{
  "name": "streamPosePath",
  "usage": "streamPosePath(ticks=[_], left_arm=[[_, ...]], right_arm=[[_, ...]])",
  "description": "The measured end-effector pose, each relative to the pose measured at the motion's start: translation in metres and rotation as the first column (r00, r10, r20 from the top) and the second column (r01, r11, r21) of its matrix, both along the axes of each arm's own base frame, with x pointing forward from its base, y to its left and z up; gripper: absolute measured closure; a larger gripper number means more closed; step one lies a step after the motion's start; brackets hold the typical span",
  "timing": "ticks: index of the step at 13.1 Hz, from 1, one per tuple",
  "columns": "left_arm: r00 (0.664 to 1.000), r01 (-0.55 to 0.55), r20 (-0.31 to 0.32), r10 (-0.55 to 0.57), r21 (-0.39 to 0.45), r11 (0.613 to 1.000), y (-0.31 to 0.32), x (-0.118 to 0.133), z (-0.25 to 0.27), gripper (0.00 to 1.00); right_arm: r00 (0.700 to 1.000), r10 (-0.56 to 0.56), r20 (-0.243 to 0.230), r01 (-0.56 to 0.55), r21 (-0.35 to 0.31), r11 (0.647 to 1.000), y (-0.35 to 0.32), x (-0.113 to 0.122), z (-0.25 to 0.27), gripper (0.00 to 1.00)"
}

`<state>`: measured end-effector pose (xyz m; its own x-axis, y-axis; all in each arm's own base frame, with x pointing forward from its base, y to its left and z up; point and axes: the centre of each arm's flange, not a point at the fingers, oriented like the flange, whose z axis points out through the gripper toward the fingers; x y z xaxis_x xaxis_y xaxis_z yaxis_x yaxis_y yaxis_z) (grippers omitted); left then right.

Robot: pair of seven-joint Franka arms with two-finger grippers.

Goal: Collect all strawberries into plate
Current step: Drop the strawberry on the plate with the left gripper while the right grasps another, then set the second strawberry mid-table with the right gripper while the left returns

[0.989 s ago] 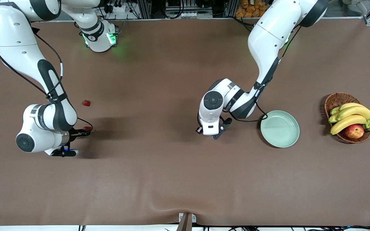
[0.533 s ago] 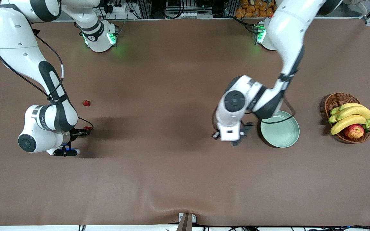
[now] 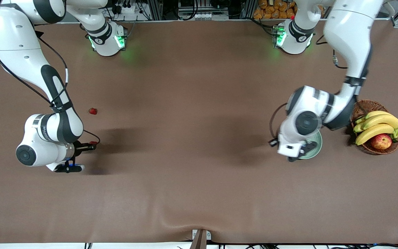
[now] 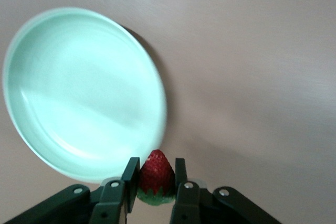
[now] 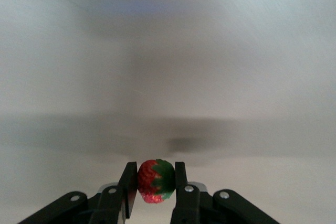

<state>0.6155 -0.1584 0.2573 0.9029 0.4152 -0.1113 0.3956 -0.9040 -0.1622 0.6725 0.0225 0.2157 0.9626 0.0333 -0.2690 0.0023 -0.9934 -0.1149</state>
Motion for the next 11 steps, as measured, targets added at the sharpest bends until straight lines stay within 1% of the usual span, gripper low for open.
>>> streamPosePath(ticks=[1,2,3,4,5,7,8,9,10,11], left_arm=[[0.999,0.045,-0.019,-0.045,-0.014,0.999,0.028,0.003,-0.006,0.69],[0.996,0.081,-0.032,-0.082,-0.029,0.996,0.052,0.004,-0.01,0.69],[0.994,0.105,-0.037,-0.106,-0.04,0.994,0.069,0.006,-0.013,0.65],[0.992,0.117,-0.034,-0.119,-0.046,0.992,0.075,0.007,-0.014,0.65],[0.992,0.125,-0.026,-0.126,-0.049,0.991,0.072,0.008,-0.013,0.57],[0.99,0.141,-0.006,-0.141,-0.055,0.989,0.059,0.01,-0.006,0.38],[0.99,0.142,0.007,-0.142,-0.066,0.988,0.05,0.013,0.0,0.27],[0.991,0.13,0.018,-0.129,-0.091,0.987,0.036,0.013,0.007,0.16],[0.995,0.102,0.029,-0.099,-0.119,0.988,0.018,0.014,0.014,0.04],[0.997,0.073,0.036,-0.068,-0.135,0.988,-0.001,0.013,0.02,0.0]], right_arm=[[0.999,-0.038,0.017,0.038,0.033,0.999,0.037,0.006,0.013,0.67],[0.995,-0.097,0.016,0.096,0.071,0.993,0.086,0.006,0.022,0.67],[0.985,-0.172,0.014,0.169,0.108,0.98,0.141,0.002,0.029,0.67],[0.964,-0.266,0.01,0.262,0.15,0.953,0.195,-0.006,0.033,0.67],[0.934,-0.358,-0.004,0.351,0.199,0.915,0.245,-0.016,0.035,0.67],[0.861,-0.505,-0.06,0.499,0.29,0.816,0.331,-0.043,0.029,0.67],[0.822,-0.562,-0.092,0.558,0.323,0.764,0.365,-0.058,0.019,0.67],[0.784,-0.61,-0.114,0.607,0.348,0.715,0.393,-0.074,0.004,0.67],[0.746,-0.655,-0.122,0.646,0.371,0.667,0.415,-0.088,-0.012,0.67],[0.714,-0.689,-0.123,0.674,0.388,0.629,0.433,-0.103,-0.029,0.67]])
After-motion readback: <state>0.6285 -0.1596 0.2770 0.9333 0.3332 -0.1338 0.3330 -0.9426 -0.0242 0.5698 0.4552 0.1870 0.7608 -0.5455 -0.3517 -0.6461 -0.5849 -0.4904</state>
